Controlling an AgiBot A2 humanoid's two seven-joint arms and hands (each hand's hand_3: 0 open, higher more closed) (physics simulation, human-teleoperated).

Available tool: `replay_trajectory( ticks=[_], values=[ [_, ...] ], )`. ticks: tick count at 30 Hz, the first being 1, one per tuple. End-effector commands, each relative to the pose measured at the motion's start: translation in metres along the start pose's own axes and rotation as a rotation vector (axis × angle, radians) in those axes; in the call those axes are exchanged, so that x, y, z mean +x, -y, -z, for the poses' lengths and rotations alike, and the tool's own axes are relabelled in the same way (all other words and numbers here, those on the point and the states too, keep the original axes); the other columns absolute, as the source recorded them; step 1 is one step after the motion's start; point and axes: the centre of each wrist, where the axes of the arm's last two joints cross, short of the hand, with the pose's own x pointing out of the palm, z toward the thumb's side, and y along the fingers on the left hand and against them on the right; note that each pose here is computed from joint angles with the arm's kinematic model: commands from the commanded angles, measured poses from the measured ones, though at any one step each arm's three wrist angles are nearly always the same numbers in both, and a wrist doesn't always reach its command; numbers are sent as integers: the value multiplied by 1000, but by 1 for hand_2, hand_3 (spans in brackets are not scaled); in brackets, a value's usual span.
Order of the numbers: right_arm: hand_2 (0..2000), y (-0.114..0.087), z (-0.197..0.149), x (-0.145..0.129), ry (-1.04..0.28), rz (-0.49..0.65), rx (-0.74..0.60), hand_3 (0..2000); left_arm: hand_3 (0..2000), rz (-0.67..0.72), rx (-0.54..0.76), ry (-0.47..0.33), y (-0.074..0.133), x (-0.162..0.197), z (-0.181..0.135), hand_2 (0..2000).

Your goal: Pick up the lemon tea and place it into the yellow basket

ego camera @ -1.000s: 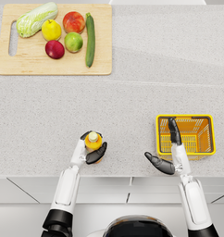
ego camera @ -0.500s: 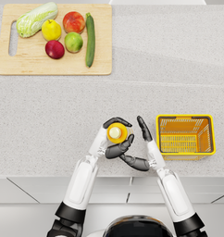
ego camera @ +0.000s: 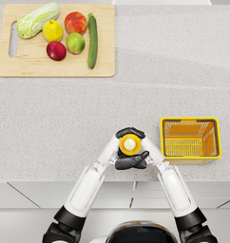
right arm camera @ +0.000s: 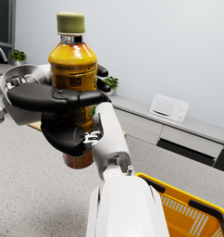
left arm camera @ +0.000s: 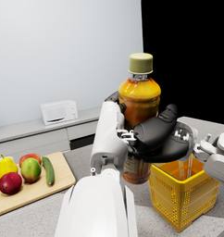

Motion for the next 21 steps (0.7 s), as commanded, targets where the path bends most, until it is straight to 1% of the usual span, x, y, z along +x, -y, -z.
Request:
replay_trajectory(
  ticks=[1, 3, 4, 5, 7, 9, 12, 13, 14, 16, 17, 18, 19, 21],
  values=[
    [2000, 7, -26, -5, -22, -17, -96, 2000, 693, 2, 47, -11, 10, 0, -14, 0],
    [2000, -2, -35, -36, -31, 65, -130, 2000, 40, -91, 47, -44, 31, -24, -19, 0],
    [2000, -9, -35, -55, -30, 147, -130, 2000, 0, -167, 48, -63, 43, -40, -23, 0],
    [2000, -20, -31, -73, -27, 232, -116, 2000, 0, -236, 55, -80, 54, -54, -27, 0],
    [2000, -41, -32, -94, -33, 366, -127, 2000, 0, -352, 58, -98, 68, -75, -31, 0],
    [2000, -59, -37, -112, -44, 472, -141, 2000, 0, -436, 91, -115, 72, -93, -39, 0],
    [2000, -77, -27, -128, -30, 611, -110, 2000, 0, -482, 122, -131, 71, -106, -48, 0],
    [2000, -80, -18, -130, -14, 656, -80, 2000, 0, -489, 122, -130, 71, -107, -47, 0],
    [2000, -75, 2, -129, 23, 662, -10, 2000, 0, -505, 89, -120, 70, -112, -38, 0],
    [2000, -68, 6, -131, 85, 642, 168, 2000, 0, -507, 85, -117, 70, -112, -37, 0],
    [2000, -67, 7, -132, 103, 637, 222, 2000, 0, -508, 86, -116, 70, -112, -37, 0],
    [639, -66, 9, -133, 118, 623, 268, 1673, 0, -514, 85, -115, 69, -114, -37, 0],
    [0, -67, 7, -132, 123, 639, 284, 1347, 0, -514, 88, -115, 68, -114, -37, 0],
    [0, -66, -1, -132, 124, 671, 282, 693, 0, -508, 110, -116, 61, -116, -42, 0]
  ],
)
